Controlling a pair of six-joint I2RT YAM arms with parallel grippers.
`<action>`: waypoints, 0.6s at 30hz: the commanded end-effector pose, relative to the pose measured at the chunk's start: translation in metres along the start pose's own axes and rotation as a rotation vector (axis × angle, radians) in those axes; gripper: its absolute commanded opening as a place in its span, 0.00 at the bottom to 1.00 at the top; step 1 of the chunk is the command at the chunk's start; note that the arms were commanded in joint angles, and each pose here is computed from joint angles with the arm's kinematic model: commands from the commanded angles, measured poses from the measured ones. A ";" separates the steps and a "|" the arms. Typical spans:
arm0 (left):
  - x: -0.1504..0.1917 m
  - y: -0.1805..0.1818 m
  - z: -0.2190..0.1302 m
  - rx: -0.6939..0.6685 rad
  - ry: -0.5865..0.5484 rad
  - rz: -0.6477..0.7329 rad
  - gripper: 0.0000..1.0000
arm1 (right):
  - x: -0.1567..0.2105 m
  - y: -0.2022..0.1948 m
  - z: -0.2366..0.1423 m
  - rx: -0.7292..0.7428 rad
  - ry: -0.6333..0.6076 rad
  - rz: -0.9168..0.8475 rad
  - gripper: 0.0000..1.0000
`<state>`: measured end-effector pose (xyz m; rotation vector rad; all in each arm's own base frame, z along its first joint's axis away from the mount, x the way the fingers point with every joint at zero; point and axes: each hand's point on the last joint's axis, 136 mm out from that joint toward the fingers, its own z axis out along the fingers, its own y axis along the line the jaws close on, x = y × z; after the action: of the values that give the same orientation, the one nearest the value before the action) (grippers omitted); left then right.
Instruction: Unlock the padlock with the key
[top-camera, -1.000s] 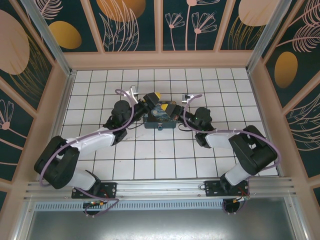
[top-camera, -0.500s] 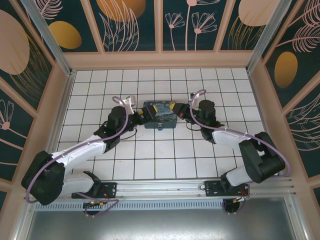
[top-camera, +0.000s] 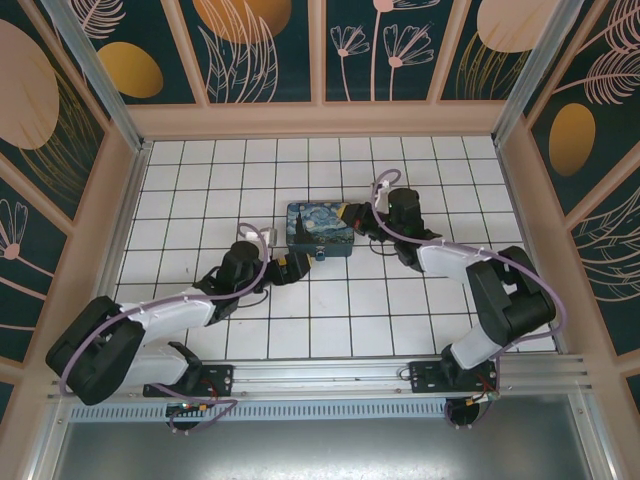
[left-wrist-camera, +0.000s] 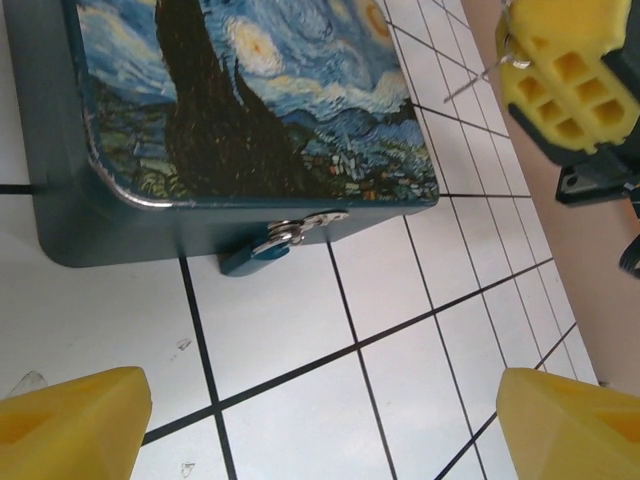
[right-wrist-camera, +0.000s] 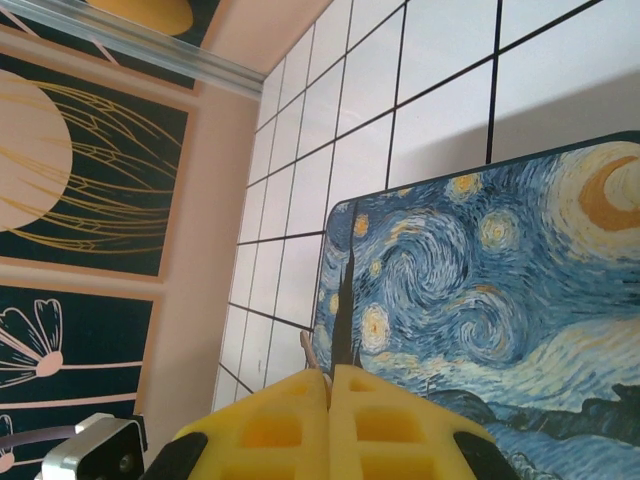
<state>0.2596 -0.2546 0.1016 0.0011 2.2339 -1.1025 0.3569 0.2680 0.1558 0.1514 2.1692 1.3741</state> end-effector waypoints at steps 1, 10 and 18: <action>0.001 -0.010 0.007 0.072 -0.005 0.063 0.87 | -0.008 0.006 0.005 -0.005 0.012 -0.032 0.00; 0.001 -0.006 0.040 0.087 0.012 0.118 0.81 | -0.015 -0.002 0.023 0.016 0.034 -0.025 0.00; 0.001 -0.002 0.055 0.096 0.003 0.166 0.79 | -0.012 -0.016 0.029 0.040 0.040 -0.011 0.00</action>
<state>0.2820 -0.2846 0.0641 0.1537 2.2258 -1.0992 0.3781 0.2788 0.1362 0.1440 2.2396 1.3403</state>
